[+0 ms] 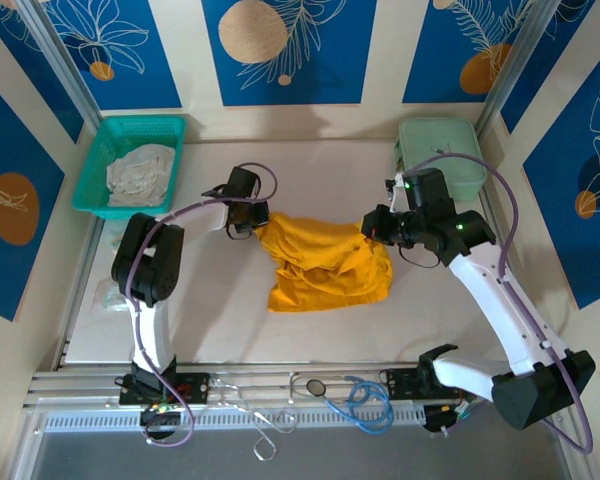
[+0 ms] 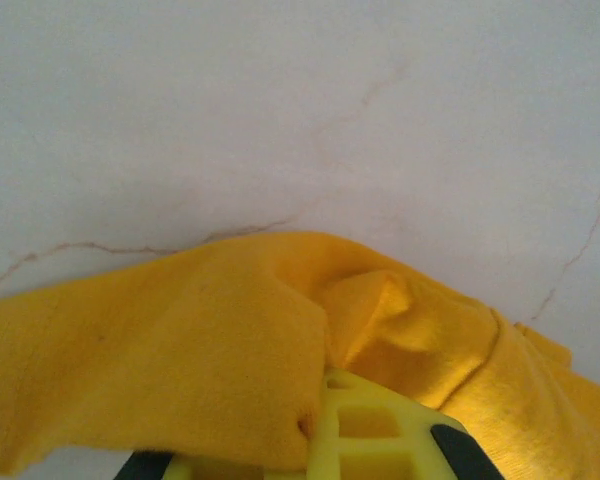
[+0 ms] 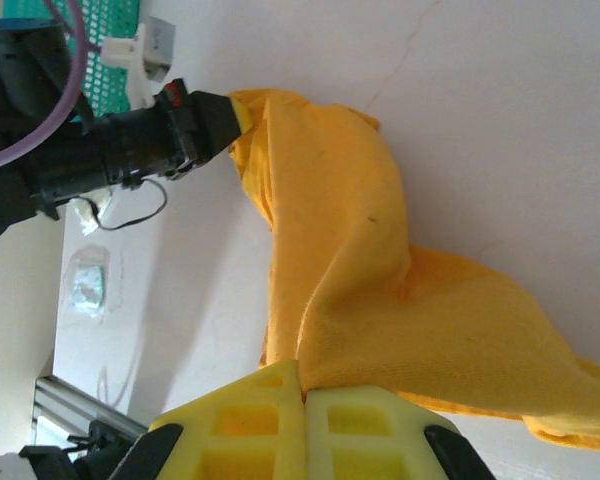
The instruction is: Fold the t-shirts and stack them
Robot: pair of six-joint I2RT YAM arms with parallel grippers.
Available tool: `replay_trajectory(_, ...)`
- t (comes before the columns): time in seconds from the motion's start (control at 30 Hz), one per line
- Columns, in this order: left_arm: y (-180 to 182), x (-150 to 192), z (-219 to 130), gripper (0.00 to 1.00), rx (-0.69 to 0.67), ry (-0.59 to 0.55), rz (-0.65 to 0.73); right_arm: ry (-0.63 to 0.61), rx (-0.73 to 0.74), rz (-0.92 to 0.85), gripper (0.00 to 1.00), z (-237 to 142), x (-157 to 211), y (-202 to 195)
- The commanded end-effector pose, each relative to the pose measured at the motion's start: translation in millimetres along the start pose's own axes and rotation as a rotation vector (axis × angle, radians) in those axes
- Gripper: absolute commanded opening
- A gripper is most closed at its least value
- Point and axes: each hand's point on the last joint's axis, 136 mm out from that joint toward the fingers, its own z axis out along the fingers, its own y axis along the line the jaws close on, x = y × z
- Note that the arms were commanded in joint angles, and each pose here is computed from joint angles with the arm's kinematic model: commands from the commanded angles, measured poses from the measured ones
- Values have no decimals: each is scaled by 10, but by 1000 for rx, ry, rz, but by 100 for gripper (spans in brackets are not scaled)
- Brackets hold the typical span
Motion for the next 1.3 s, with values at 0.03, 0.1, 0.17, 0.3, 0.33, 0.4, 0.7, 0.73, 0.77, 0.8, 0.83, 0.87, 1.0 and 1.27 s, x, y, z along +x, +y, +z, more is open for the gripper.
replay_trajectory(0.03, -74, -330, -598, 0, -15, -110, 42, 7, 42, -11, 0, 105, -95, -155)
replay_trajectory(0.1, -81, -425, -881, 0, -30, -158, 57, 12, 72, -9, 0, 216, -211, -246)
replay_trajectory(0.17, -85, -521, -1230, 0, -43, -216, 70, 14, 92, -22, 0, 368, -378, -300)
replay_trajectory(0.3, -61, -658, -1911, 0, -73, -326, 94, 8, 55, -73, 0, 715, -804, -189)
replay_trajectory(0.33, -51, -678, -2098, 0, -81, -356, 100, 6, 35, -87, 0, 812, -935, -118)
replay_trajectory(0.4, -46, -693, -2430, 0, -92, -408, 114, -3, -3, -111, 0, 975, -1200, 51)
replay_trajectory(0.7, -261, -315, -3358, 0, 56, -443, 166, -49, -134, -350, 0, 1638, -2034, 1081)
replay_trajectory(0.73, -303, -231, -3388, 0, 90, -425, 172, -69, -154, -364, 0, 1658, -2080, 1159)
replay_trajectory(0.77, -355, -146, -3407, 0, 127, -404, 181, -87, -171, -367, 0, 1672, -2118, 1206)
replay_trajectory(0.8, -407, -72, -3417, 0, 162, -386, 189, -93, -182, -362, 0, 1696, -2131, 1224)
replay_trajectory(0.83, -483, 17, -3414, 0, 208, -361, 202, -92, -183, -346, 0, 1725, -2149, 1199)
replay_trajectory(0.87, -568, 110, -3393, 0, 254, -331, 216, -84, -180, -332, 0, 1774, -2150, 1158)
replay_trajectory(1.0, -916, 449, -3209, 0, 386, -221, 289, -72, -142, -295, 0, 1867, -2105, 912)
replay_trajectory(1.27, -1749, 1291, -2362, 0, 542, 50, 470, 18, 7, -282, 0, 1986, -1961, 382)
